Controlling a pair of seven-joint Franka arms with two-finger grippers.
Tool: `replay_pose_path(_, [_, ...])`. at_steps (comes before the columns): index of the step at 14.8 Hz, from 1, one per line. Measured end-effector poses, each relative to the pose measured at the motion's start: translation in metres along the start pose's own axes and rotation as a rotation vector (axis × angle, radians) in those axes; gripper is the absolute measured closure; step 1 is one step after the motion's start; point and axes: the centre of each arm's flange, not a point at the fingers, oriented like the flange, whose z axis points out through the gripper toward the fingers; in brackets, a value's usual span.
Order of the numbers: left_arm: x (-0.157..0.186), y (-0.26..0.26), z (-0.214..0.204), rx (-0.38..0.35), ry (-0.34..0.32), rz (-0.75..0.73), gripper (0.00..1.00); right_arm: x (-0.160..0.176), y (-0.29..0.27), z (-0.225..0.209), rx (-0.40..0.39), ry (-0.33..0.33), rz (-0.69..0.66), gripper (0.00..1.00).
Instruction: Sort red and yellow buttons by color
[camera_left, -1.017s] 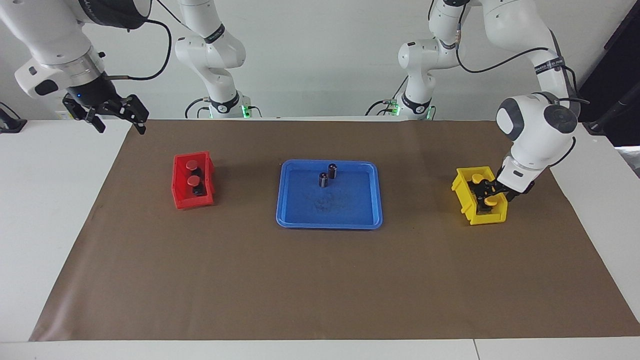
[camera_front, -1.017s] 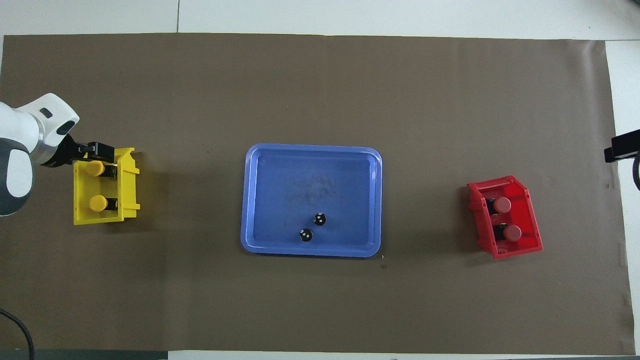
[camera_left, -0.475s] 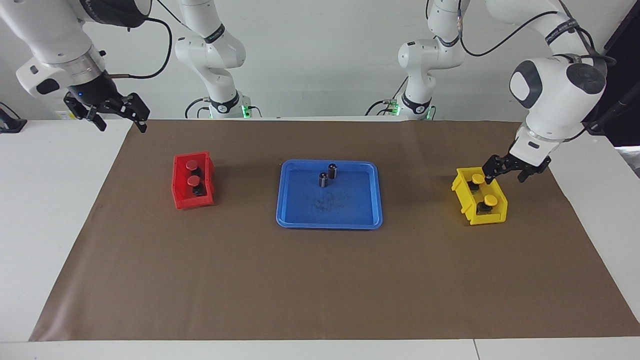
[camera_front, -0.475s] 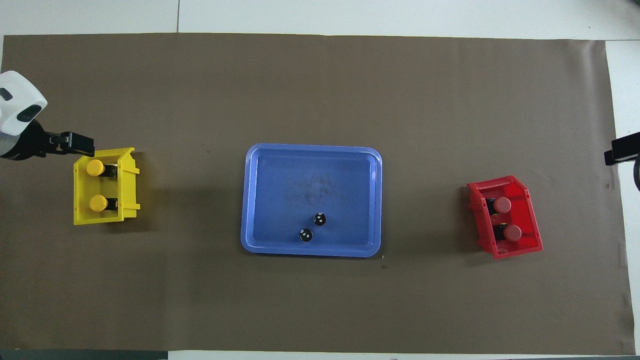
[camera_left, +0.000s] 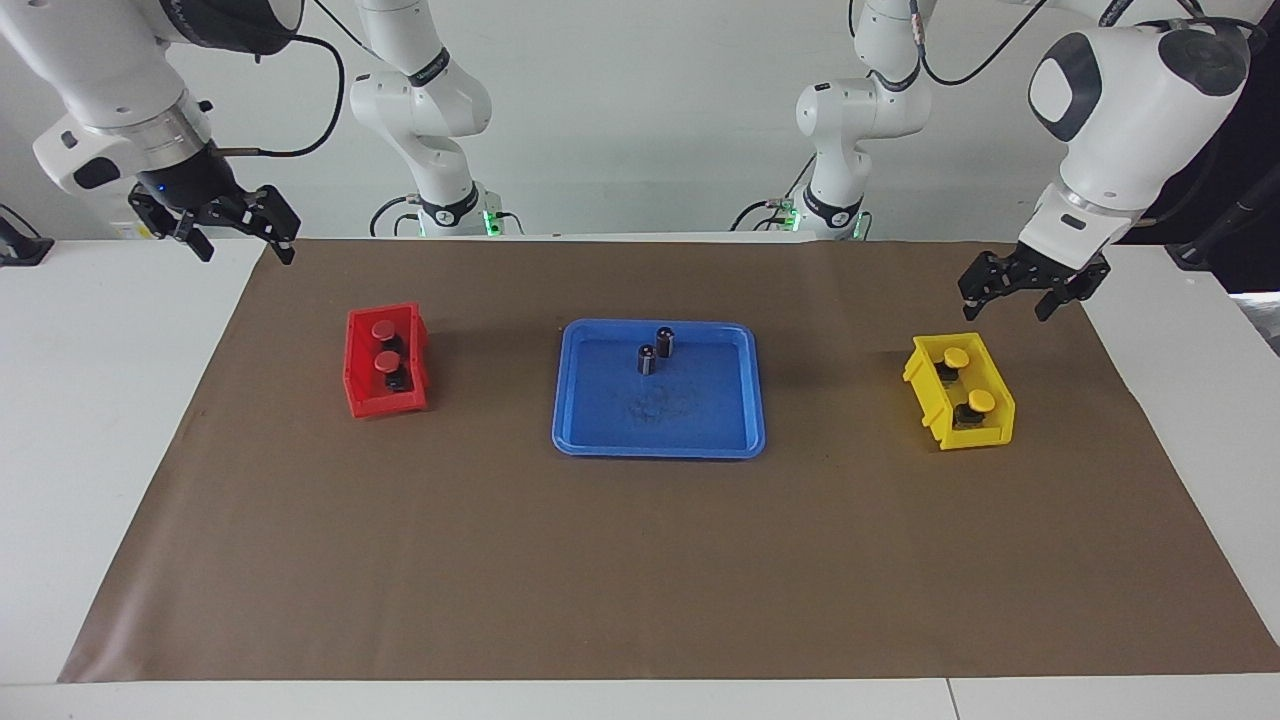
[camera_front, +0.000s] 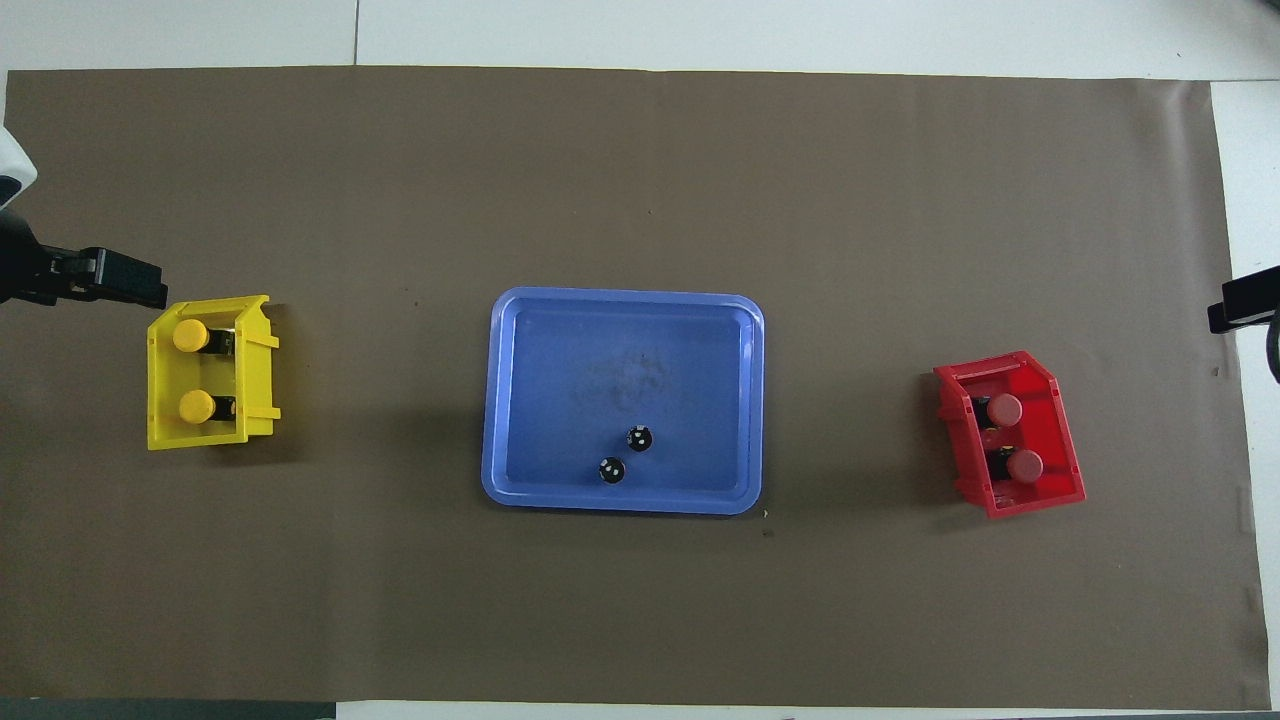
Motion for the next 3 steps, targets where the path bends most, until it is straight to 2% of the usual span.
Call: replay_pose_path(3, [-0.0006, 0.0, -0.0052, 0.0, 0.0, 0.0, 0.0, -0.0002, 0.0, 0.0001, 0.0, -0.002, 0.0, 0.0])
